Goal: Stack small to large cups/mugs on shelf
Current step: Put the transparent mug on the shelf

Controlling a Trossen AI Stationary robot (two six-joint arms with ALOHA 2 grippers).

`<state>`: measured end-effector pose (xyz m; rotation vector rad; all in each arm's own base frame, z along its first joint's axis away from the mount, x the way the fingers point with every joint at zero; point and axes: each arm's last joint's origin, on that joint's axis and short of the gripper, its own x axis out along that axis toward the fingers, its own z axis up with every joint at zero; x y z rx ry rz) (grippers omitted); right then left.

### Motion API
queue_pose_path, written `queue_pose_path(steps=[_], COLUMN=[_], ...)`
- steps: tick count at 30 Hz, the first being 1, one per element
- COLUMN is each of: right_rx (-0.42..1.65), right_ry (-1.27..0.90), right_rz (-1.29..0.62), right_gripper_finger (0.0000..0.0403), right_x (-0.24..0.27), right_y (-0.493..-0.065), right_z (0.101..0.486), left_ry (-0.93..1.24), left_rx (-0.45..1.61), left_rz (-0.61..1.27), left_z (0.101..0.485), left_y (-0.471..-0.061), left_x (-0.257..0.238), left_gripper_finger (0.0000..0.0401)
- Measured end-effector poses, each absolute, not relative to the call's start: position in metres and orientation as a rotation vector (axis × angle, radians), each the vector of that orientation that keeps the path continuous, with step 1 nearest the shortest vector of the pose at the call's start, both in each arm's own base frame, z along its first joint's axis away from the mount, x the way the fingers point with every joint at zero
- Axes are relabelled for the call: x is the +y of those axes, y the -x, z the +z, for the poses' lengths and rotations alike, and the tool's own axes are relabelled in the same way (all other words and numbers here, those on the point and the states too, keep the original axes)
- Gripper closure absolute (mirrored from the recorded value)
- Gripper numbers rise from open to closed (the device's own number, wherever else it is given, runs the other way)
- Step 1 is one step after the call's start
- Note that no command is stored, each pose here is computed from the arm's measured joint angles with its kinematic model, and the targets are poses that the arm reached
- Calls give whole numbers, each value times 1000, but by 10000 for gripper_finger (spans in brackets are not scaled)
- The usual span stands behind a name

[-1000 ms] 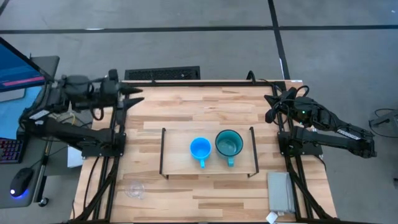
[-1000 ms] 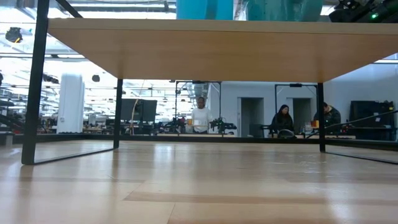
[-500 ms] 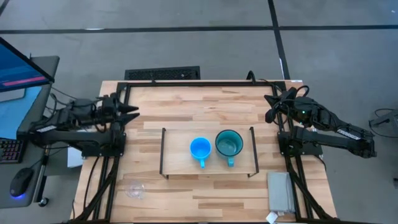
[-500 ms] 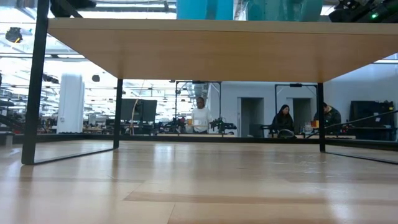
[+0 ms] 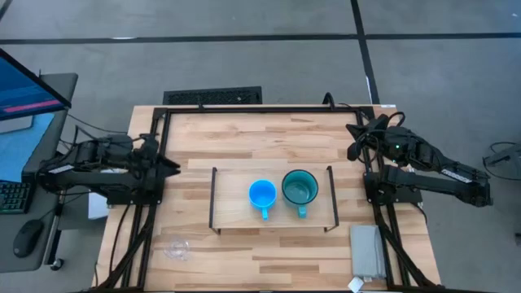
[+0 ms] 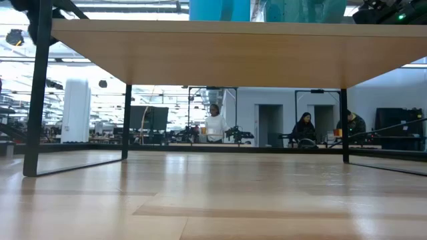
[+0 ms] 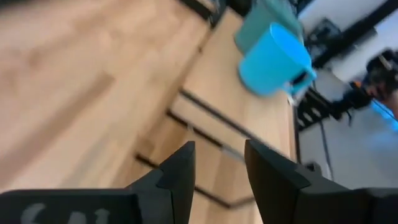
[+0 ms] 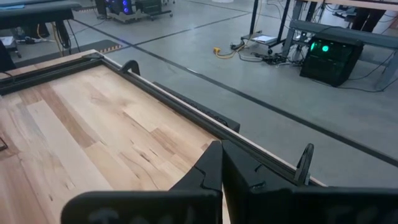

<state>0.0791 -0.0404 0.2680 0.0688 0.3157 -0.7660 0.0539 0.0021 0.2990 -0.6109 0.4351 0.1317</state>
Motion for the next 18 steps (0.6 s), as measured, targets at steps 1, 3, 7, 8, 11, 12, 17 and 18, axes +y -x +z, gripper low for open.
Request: queue_pose_path(steps=[1, 3, 7, 8, 11, 12, 17, 18], right_rx=[316, 316, 312, 309, 303, 300, 297, 297], right_ry=[-69, -69, -77, -85, -100, -107, -106, -106], right_rz=[-766, -766, -767, -769, -772, -773, -800, -803], right_gripper_finger=[378, 379, 381, 382, 382, 381, 381, 382], right_x=[-40, -40, -40, -40, -40, -40, -41, -41], right_y=[-79, -79, -79, -79, -79, -79, -79, -78], right_z=[268, 268, 268, 268, 268, 268, 268, 268], left_ry=[622, 637, 647, 647, 656, 657, 645, 649], left_rx=[457, 499, 552, 548, 514, 500, 466, 483], left_rz=[118, 102, 65, 38, -46, -65, -94, -99], left_z=[298, 295, 299, 303, 315, 319, 328, 327], left_y=[-53, -51, -45, -44, -39, -37, -36, -37], left_x=[1, 0, -2, -2, -5, -5, -6, -6], left_gripper_finger=[273, 279, 303, 311, 335, 342, 377, 384])
